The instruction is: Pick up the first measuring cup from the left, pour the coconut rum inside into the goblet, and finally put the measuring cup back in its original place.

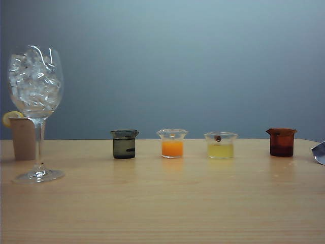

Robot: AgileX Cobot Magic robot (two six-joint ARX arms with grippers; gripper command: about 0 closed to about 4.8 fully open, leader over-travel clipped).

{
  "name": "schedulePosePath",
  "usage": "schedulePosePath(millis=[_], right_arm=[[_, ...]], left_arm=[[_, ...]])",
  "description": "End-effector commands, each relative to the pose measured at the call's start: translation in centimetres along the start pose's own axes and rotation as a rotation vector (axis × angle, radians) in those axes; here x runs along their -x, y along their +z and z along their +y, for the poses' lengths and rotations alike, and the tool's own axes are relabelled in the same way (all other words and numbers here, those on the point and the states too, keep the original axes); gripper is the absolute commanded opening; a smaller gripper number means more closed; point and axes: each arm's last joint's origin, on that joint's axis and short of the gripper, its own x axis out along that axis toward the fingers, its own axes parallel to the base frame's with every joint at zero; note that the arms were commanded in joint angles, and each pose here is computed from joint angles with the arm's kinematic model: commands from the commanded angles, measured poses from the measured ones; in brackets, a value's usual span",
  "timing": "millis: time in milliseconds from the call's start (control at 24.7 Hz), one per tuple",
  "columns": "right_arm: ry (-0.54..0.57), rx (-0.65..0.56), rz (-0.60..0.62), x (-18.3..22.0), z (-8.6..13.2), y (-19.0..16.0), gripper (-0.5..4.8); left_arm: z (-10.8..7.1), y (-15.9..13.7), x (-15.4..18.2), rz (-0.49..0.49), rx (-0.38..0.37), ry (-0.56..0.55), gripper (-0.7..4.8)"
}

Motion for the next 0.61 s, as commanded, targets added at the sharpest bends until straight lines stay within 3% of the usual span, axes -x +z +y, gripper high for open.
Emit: schedulePosePath(millis=[41,324,406,608], right_arm=[[-0.004,0.003,0.000,0.0,0.0,-0.1,-0.06],[-0.025,0.002,-0.013,0.2,0.0,0.8,-0.06],[-0.047,0.001,-0.065,1.0,0.0,3.3,-0.06],[-0.039,-0.006,-0.149,2.1,0.2,6.7,-0.06]], left_arm=[[0.0,0.1,0.0,-0.004,0.000,-0.010,-0.05],[-0.1,0.6,0.1,-0.017,0.029,-0.011,-0.05],[-0.2,2.4,0.5,-0.060,0.026,0.011,-0.05],[-0.8,5.7,1.8,-0.036,0.031,-0.011,-0.05]])
